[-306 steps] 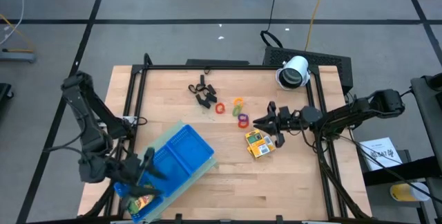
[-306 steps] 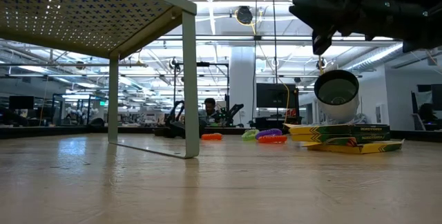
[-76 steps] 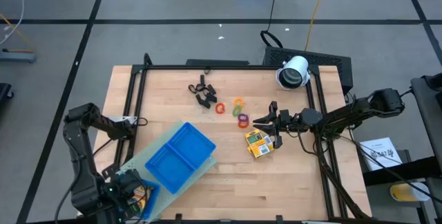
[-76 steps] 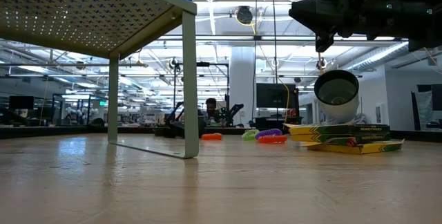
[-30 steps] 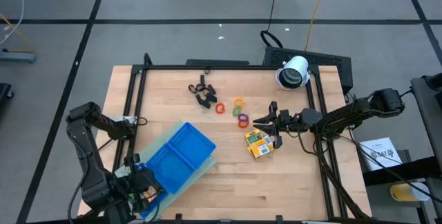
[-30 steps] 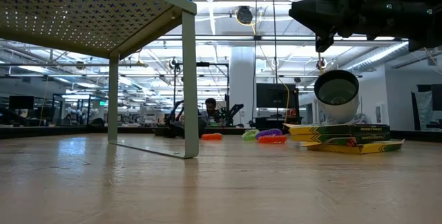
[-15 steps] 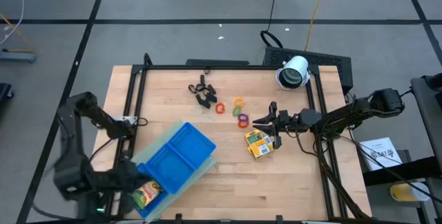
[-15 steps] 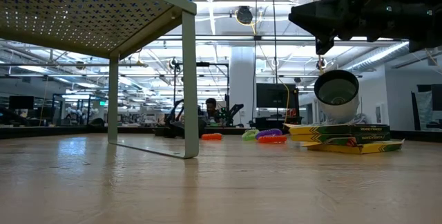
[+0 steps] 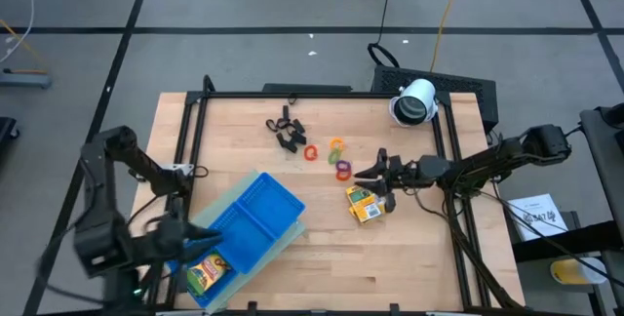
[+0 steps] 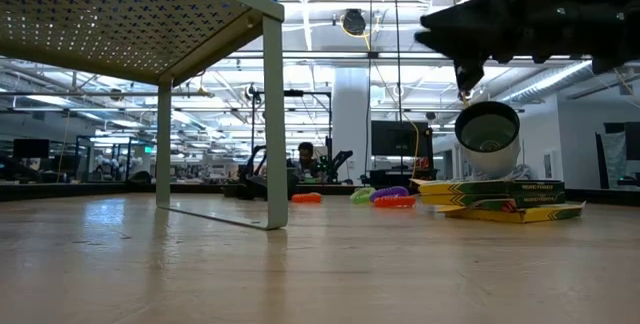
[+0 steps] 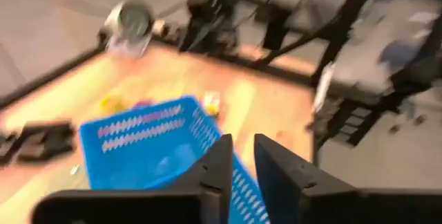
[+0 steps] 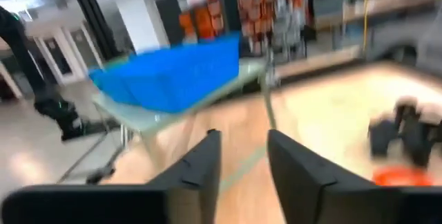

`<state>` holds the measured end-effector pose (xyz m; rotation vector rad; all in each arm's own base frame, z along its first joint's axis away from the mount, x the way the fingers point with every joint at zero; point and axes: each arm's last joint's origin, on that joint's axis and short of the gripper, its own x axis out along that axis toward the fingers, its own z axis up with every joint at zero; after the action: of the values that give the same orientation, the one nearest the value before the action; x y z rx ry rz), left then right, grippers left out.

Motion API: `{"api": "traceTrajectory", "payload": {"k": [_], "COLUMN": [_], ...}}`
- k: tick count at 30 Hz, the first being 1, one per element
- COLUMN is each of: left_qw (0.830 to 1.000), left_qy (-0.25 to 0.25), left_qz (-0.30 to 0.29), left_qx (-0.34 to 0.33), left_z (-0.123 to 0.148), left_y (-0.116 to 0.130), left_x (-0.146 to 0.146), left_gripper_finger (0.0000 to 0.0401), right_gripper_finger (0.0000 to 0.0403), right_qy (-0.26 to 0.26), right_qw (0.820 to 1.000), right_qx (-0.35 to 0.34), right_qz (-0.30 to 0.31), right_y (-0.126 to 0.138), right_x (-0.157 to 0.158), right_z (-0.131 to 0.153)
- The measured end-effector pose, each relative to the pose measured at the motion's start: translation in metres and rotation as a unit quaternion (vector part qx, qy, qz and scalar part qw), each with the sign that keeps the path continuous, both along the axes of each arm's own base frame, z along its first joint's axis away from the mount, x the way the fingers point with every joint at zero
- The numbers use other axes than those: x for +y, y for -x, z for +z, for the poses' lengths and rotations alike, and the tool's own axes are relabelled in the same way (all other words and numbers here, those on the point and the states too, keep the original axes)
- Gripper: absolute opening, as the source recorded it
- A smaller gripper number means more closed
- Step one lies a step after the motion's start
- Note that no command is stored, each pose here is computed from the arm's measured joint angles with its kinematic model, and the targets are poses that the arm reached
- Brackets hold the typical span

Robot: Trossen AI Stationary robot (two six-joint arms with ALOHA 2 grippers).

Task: Pick & Place Office Desk Supplies
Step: Put the yellow crayon box into the bottom blue basket on the shelf

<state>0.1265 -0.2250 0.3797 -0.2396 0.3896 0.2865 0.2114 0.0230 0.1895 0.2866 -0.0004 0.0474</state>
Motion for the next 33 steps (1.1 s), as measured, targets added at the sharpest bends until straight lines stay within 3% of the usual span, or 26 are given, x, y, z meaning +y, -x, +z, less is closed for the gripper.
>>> {"api": "traceTrajectory", "payload": {"k": [3, 6, 9, 14, 19, 22, 26, 30, 33], "left_qw": [0.999, 0.998, 1.0, 0.99, 0.954, 0.95, 0.959, 0.961, 0.95], "left_qy": [-0.029, -0.053, -0.02, 0.047, 0.008, -0.03, -0.068, -0.037, -0.016], "left_qz": [0.023, 0.023, -0.008, -0.135, -0.298, -0.309, -0.274, -0.258, -0.286], "left_qx": [0.017, 0.019, 0.02, 0.007, -0.04, -0.042, -0.037, -0.089, -0.123], "left_z": [-0.009, -0.023, -0.025, -0.008, 0.008, 0.009, -0.01, -0.039, -0.062], "left_y": [-0.02, -0.036, -0.046, -0.063, -0.078, -0.084, -0.082, -0.086, -0.088], "left_x": [0.009, 0.008, 0.001, -0.015, -0.026, -0.021, -0.012, 0.008, 0.027], "left_gripper_finger": [0.0115, 0.0139, 0.0148, 0.0143, 0.0123, 0.0112, 0.0099, 0.0091, 0.009], "right_gripper_finger": [0.0175, 0.023, 0.0267, 0.0284, 0.0272, 0.0264, 0.0259, 0.0259, 0.0258], "right_qy": [-0.014, 0.002, 0.029, 0.035, 0.02, 0.024, 0.016, 0.016, 0.016], "right_qw": [0.995, 0.975, 0.952, 0.947, 0.945, 0.941, 0.943, 0.94, 0.938], "right_qx": [0.099, 0.224, 0.305, 0.321, 0.326, 0.336, 0.328, 0.337, 0.344], "right_qz": [0.021, 0.007, -0.013, -0.007, 0.019, 0.022, 0.044, 0.048, 0.046], "right_y": [-0.018, -0.033, -0.037, -0.039, -0.04, -0.042, -0.045, -0.046, -0.046], "right_x": [0.004, 0.005, 0.004, 0.004, 0.006, 0.007, 0.008, 0.008, 0.008], "right_z": [0.01, 0.026, 0.041, 0.057, 0.057, 0.052, 0.052, 0.049, 0.047]}}
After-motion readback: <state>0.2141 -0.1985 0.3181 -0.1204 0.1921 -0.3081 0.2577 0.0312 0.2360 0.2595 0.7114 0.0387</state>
